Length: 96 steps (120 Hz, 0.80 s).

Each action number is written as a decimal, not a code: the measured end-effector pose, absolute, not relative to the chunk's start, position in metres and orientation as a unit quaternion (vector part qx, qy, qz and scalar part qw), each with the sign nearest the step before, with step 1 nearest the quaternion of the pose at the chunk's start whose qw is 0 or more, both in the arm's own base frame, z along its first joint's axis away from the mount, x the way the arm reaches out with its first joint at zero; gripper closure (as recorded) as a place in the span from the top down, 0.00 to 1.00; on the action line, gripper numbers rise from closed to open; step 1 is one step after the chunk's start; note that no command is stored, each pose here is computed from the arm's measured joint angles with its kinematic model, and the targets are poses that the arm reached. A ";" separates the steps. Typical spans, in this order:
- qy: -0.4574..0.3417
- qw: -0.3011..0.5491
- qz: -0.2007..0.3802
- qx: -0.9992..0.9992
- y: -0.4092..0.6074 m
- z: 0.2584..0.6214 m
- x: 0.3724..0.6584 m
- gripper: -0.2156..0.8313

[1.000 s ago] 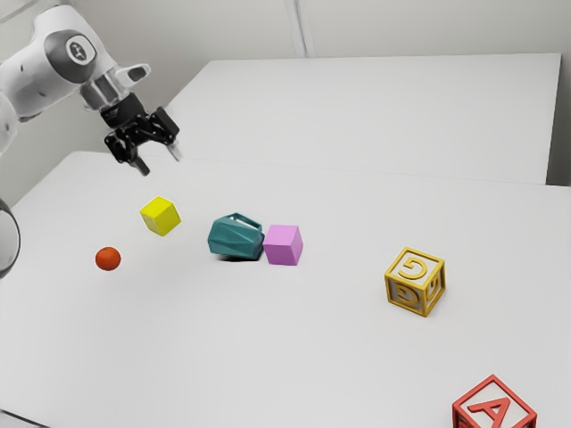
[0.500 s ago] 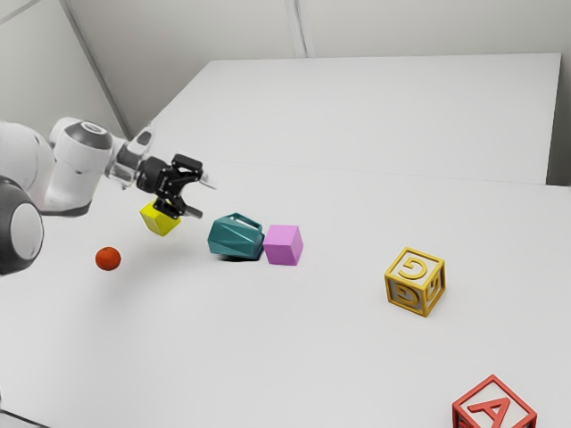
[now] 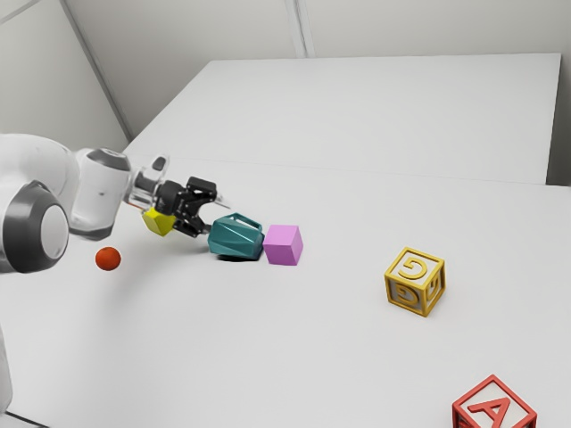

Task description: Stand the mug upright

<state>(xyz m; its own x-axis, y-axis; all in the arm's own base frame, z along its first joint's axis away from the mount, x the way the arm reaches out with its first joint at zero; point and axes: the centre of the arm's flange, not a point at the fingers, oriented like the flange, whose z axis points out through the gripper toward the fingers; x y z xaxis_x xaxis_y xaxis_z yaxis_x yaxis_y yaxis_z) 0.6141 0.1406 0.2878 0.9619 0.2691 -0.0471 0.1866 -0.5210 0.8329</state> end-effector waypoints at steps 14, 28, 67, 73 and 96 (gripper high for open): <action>0.124 0.479 0.043 0.868 0.133 0.281 0.612 0.78; 0.117 0.485 0.046 0.865 0.127 0.279 0.612 0.75; 0.103 0.489 0.058 0.864 0.124 0.280 0.613 0.19; 0.101 0.489 0.058 0.864 0.124 0.281 0.612 0.16; 0.088 0.487 0.069 0.866 0.125 0.293 0.615 0.08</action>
